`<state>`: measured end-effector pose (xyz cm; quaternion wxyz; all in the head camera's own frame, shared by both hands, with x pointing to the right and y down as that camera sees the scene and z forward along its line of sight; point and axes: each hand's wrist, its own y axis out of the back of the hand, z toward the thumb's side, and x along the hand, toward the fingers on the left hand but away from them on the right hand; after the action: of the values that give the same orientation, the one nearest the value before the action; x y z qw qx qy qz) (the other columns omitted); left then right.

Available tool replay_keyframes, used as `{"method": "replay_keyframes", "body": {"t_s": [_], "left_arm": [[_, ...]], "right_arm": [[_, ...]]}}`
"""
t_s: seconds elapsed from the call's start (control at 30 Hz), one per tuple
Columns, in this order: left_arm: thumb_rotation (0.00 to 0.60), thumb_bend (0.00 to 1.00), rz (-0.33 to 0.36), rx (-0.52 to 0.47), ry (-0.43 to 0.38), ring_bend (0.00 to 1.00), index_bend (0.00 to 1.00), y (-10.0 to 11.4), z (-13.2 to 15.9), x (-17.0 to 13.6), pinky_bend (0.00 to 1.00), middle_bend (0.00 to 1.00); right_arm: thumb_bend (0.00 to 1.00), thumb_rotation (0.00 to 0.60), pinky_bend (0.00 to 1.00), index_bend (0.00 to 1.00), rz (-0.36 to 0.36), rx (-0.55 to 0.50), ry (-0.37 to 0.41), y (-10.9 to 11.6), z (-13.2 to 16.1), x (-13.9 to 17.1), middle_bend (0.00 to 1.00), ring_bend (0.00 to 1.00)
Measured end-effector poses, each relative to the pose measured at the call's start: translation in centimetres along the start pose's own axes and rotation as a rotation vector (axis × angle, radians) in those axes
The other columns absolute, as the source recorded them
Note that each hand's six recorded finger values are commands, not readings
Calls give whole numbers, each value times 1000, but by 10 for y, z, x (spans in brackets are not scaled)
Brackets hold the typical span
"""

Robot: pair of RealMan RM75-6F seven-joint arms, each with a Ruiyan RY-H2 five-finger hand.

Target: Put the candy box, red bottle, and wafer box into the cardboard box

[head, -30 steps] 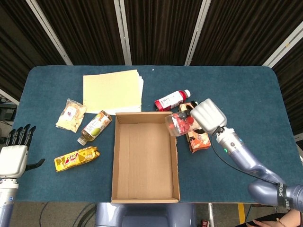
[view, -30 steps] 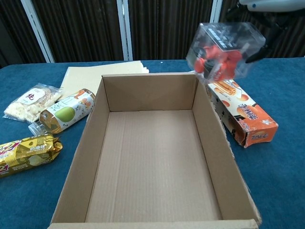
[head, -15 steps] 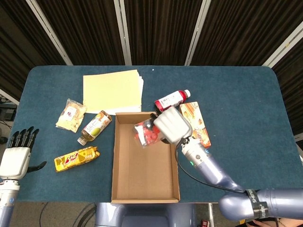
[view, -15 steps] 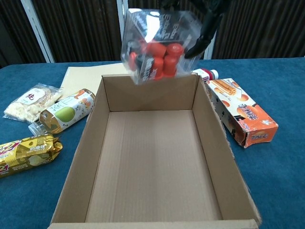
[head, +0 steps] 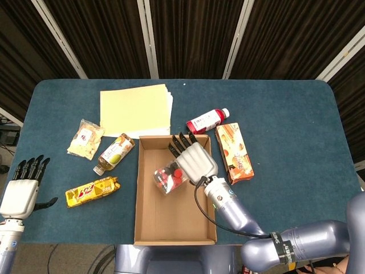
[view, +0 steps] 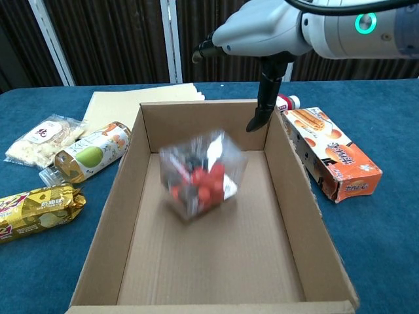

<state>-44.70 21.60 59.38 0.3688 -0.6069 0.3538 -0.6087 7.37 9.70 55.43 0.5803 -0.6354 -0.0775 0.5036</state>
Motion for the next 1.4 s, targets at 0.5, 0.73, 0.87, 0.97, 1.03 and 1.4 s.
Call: {"method": "replay_keyframes", "body": {"t_s": [0.5, 0.73, 0.87, 0.97, 1.03, 1.4], "left_arm": [[535, 0, 4, 2, 0, 0, 0, 1, -1, -2, 0, 0], [531, 0, 14, 18, 22, 0, 0, 1, -4, -2, 0, 0], [538, 0, 25, 31, 29, 0, 0, 1, -3, -4, 0, 0], [533, 0, 22, 39, 32, 0, 0, -1, 0, -3, 0, 0], [533, 0, 14, 47, 34, 0, 0, -3, 1, -1, 0, 0], [533, 0, -36, 75, 21, 0, 0, -19, 13, 12, 0, 0]], "right_arm": [[30, 600, 87, 0, -62, 62, -54, 18, -22, 10, 0, 0], [42, 600, 87, 0, -157, 90, -88, 13, -73, -11, 0, 0], [41, 600, 87, 0, -146, 44, -132, -6, -120, -23, 0, 0], [24, 600, 87, 0, -126, 9, -163, -21, -154, -28, 0, 0], [9, 600, 87, 0, -117, -5, -190, -29, -174, -31, 0, 0], [0, 600, 74, 0, -62, -176, -303, -75, -236, -48, 0, 0]]}}
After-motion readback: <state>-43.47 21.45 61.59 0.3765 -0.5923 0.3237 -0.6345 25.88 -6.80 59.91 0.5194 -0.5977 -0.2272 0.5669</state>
